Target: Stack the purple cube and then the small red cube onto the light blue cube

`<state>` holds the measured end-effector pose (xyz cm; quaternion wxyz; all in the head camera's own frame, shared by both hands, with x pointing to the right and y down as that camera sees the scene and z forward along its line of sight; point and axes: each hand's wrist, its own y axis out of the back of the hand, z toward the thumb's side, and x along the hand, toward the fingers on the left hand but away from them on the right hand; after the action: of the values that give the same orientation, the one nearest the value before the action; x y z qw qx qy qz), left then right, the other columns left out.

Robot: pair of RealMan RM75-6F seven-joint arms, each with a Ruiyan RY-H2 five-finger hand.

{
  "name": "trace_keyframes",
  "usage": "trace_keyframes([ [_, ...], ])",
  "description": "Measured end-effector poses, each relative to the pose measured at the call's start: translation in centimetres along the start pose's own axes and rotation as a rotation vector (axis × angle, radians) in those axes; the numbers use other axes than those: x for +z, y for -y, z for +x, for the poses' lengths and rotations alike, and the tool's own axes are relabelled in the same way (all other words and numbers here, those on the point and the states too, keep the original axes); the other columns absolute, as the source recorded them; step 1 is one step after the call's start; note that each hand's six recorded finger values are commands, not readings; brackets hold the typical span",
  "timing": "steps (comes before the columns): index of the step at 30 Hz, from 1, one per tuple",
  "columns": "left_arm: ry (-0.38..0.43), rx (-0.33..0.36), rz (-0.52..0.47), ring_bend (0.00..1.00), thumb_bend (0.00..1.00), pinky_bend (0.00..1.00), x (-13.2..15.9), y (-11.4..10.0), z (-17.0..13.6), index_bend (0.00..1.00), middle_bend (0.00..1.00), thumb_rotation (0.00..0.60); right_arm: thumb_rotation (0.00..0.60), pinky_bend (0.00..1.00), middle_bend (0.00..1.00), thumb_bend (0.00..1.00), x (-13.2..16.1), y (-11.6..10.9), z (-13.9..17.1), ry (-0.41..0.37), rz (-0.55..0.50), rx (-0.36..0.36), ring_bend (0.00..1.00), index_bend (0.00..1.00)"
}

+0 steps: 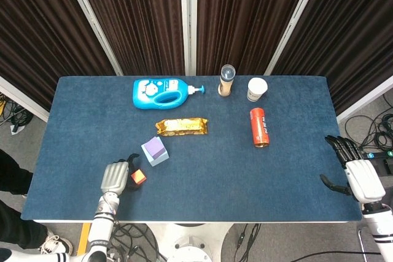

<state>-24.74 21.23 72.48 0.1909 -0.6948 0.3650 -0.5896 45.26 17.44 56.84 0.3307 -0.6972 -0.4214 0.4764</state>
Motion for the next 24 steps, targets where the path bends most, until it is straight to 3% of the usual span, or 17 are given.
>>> trace_keyframes([
  [11,0.009,0.015,-0.014,0.39,0.16,0.42,0.59,0.32,0.43,0.29,0.61,0.6,0.6,0.0,0.07,0.2,-0.13,0.09,-0.05,0.006,0.001,0.002,0.0,0.02],
  [24,0.011,0.031,-0.016,0.41,0.31,0.45,0.47,0.36,0.62,0.33,0.66,0.6,0.6,0.0,0.07,0.2,-0.25,0.01,-0.1,0.01,-0.001,0.0,0.0,0.02],
])
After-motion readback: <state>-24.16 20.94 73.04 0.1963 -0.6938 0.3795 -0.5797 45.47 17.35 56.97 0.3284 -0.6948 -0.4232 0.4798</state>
